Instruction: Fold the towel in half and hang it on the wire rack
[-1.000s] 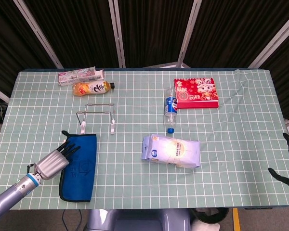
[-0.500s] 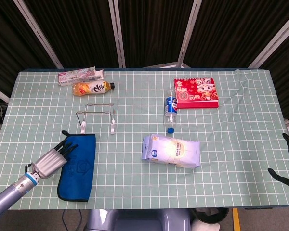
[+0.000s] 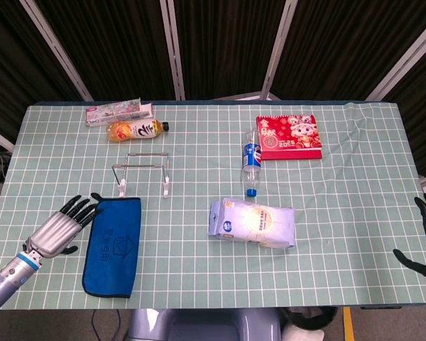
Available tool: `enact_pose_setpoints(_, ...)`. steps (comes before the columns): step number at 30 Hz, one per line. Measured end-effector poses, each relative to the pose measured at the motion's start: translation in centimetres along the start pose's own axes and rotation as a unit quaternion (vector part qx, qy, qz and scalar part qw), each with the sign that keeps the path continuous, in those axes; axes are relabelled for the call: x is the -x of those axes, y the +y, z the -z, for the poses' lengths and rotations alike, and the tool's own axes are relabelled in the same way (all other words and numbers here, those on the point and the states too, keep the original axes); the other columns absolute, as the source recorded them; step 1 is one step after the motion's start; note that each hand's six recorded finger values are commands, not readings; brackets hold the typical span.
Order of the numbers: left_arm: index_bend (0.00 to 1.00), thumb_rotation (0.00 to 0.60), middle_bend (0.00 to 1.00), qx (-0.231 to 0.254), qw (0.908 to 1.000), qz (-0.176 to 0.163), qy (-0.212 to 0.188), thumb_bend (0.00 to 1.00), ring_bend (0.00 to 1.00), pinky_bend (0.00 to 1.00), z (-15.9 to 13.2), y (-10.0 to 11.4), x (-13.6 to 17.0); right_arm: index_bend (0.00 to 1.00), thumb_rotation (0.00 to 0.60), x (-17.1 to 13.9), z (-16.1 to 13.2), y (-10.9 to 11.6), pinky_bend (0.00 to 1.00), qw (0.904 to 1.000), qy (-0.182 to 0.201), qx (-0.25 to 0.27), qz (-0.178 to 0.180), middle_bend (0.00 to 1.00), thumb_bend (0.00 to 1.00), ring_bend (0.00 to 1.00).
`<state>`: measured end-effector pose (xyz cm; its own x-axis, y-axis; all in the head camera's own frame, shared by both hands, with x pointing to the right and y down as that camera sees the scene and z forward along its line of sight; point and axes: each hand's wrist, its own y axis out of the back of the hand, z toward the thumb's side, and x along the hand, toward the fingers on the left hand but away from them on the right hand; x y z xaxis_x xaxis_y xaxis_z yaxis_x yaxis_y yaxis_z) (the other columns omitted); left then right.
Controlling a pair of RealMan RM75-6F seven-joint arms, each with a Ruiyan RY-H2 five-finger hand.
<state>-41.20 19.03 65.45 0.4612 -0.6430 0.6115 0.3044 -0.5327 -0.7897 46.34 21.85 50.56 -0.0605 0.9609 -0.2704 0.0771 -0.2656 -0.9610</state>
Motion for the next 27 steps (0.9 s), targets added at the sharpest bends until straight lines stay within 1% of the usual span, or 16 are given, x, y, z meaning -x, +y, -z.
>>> enact_pose_setpoints(1,0.07,0.600,0.93,0.010,0.9999,-0.003,0.005,0.00,0.92,0.85,0.0,0.3,-0.1,0.00,0.600,0.0,0.0,0.0,0.00,1.0000,0.001,0.001,0.000,0.00,0.00,0.00)
enact_pose_setpoints(2,0.11,0.600,0.98,0.024,0.9996,-0.006,0.012,0.00,0.98,0.97,0.0,0.7,-0.2,0.00,0.600,0.0,-0.1,0.0,0.00,1.0000,0.002,0.001,0.000,0.00,0.00,0.00)
enact_pose_setpoints(3,0.13,0.600,1.00,0.035,0.9992,-0.008,0.018,0.00,1.00,1.00,0.0,0.9,-0.3,0.00,0.600,0.0,-0.1,0.0,0.00,1.0000,0.003,0.002,0.000,0.00,0.00,0.00)
enact_pose_setpoints(4,0.16,0.600,1.00,0.045,0.9987,-0.009,0.024,0.00,1.00,1.00,-0.1,1.2,-0.4,0.00,0.600,0.0,-0.2,0.0,0.00,1.0000,0.003,0.002,0.000,0.00,0.00,0.00)
enact_pose_setpoints(6,0.18,0.600,1.00,0.068,0.9968,-0.003,0.041,0.06,1.00,1.00,-0.2,1.6,-0.8,0.00,0.600,-0.1,-0.2,0.0,0.00,1.0000,0.005,0.003,-0.001,0.00,0.00,0.00)
enact_pose_setpoints(8,0.20,0.600,1.00,0.088,0.9942,0.009,0.061,0.20,1.00,1.00,-0.3,1.9,-1.3,0.00,0.600,-0.1,-0.3,0.0,0.00,1.0000,0.007,0.002,-0.002,0.00,0.00,0.00)
enact_pose_setpoints(10,0.21,0.600,1.00,0.102,0.9915,0.019,0.079,0.30,1.00,1.00,-0.2,2.2,-1.9,0.00,0.600,-0.1,-0.4,0.0,0.00,1.0000,0.008,0.002,-0.003,0.00,0.00,0.00)
enact_pose_setpoints(11,0.22,0.600,1.00,0.109,0.9896,0.024,0.090,0.35,1.00,1.00,-0.2,2.4,-2.4,0.00,0.600,-0.1,-0.4,0.0,0.00,1.0000,0.009,0.002,-0.003,0.00,0.00,0.00)
enact_pose_setpoints(13,0.24,0.600,1.00,0.118,0.9869,0.032,0.106,0.39,1.00,1.00,-0.2,2.8,-3.2,0.00,0.600,-0.1,-0.4,-0.1,0.00,1.0000,0.009,0.002,-0.004,0.00,0.00,0.00)
enact_pose_setpoints(15,0.24,0.600,1.00,0.123,0.9843,0.040,0.119,0.40,1.00,1.00,-0.3,3.1,-4.3,0.00,0.600,-0.1,-0.3,-0.1,0.00,1.0000,0.007,0.002,-0.005,0.00,0.00,0.00)
enact_pose_setpoints(19,0.26,0.600,1.00,0.119,0.9826,0.051,0.133,0.42,1.00,1.00,-1.1,3.6,-6.7,0.00,0.600,0.0,-0.1,-0.2,0.00,1.0000,0.002,0.001,-0.007,0.00,0.00,0.00)
enact_pose_setpoints(21,0.28,0.600,1.00,0.115,0.9830,0.056,0.131,0.42,1.00,1.00,-2.2,3.5,-8.4,0.02,0.600,0.2,0.2,-0.4,0.00,0.9999,-0.004,0.000,-0.010,0.00,0.00,0.00)
enact_pose_setpoints(24,0.30,0.600,1.00,0.117,0.9840,0.055,0.123,0.42,1.00,1.00,-3.9,3.1,-10.8,0.01,0.600,0.4,0.5,-0.7,0.00,0.9999,-0.009,-0.002,-0.014,0.00,0.00,0.00)
enact_pose_setpoints(27,0.30,0.600,1.00,0.113,0.9852,0.047,0.120,0.42,1.00,1.00,-4.6,2.9,-12.5,0.00,0.600,0.6,0.5,-0.8,0.00,0.9998,-0.011,-0.004,-0.016,0.00,0.00,0.00)
